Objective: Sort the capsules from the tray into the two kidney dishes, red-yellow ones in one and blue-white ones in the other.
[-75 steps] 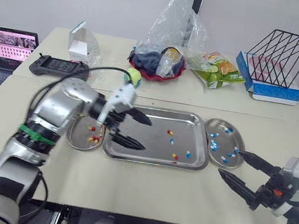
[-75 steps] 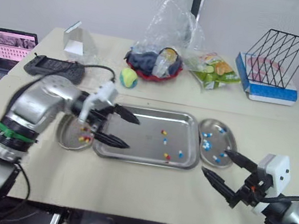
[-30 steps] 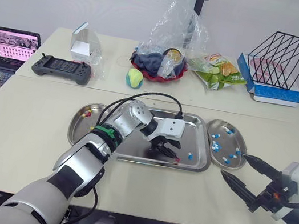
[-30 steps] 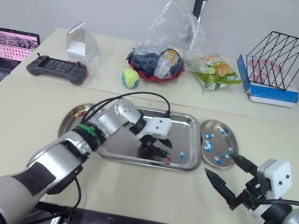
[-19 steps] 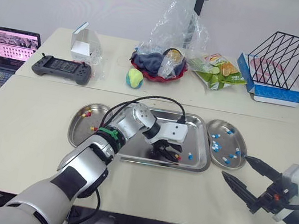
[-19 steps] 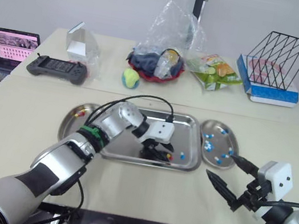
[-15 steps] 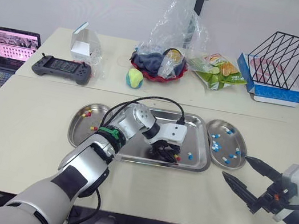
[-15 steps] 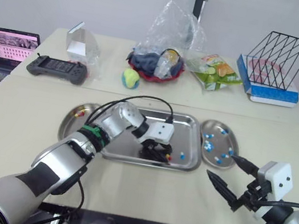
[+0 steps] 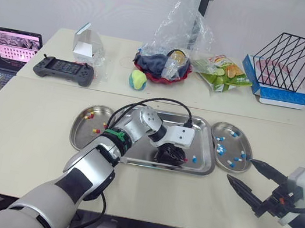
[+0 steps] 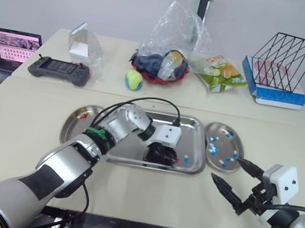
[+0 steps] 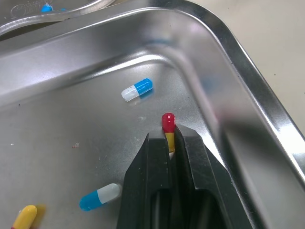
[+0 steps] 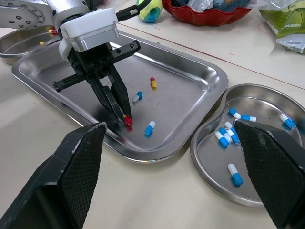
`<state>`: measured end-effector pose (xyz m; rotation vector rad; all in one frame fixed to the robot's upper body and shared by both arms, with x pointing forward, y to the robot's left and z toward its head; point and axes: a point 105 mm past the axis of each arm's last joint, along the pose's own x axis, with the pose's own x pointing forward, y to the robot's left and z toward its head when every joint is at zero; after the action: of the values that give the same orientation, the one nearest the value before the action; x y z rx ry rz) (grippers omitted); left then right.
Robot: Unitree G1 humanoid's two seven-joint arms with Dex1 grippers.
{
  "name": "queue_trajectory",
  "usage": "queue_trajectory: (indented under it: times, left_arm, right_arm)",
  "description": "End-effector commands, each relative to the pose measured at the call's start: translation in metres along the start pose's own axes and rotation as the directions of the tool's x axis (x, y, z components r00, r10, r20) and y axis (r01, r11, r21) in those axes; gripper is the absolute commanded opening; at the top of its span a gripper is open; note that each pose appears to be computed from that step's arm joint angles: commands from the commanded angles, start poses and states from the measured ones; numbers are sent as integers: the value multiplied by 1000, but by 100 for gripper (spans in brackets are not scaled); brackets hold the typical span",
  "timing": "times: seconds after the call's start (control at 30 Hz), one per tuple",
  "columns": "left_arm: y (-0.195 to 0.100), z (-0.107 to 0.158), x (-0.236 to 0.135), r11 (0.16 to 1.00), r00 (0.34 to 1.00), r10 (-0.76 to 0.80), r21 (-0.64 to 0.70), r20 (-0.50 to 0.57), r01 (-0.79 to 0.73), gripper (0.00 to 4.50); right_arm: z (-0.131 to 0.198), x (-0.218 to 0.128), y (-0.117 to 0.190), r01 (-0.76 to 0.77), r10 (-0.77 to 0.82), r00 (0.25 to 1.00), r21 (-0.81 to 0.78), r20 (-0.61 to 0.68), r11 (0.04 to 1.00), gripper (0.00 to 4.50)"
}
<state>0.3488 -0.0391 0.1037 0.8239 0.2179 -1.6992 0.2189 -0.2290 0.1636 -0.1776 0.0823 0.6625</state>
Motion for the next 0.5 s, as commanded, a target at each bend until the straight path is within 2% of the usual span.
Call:
queue_trajectory:
  times: [0.03, 0.17, 0.23, 0.27, 0.33, 0.5]
  left_arm:
    - [6, 6, -8, 1000, 999, 18, -3, 28, -18, 7]
    - [17, 29, -37, 999, 993, 50, 15, 110, -52, 7]
    - [23, 35, -60, 996, 988, 90, 4, 126, -91, 7]
    - [28, 34, -74, 990, 980, 142, -43, 141, -138, 7]
    - [33, 28, -92, 974, 967, 210, -113, 147, -194, 7]
    - [31, -11, -165, 888, 914, 401, -269, 58, -373, 7]
  right_arm:
    - [8, 2, 3, -10, 11, 1000, -34, 25, 999, 450]
    - [10, 6, 3, -27, 28, 999, -32, 31, 999, 450]
    - [11, 8, 4, -41, 42, 999, -33, 32, 999, 450]
    - [12, 10, 3, -50, 51, 998, -30, 37, 998, 450]
    - [13, 12, 3, -63, 64, 997, -27, 42, 998, 450]
    - [14, 23, 0, -127, 128, 990, -23, 55, 992, 450]
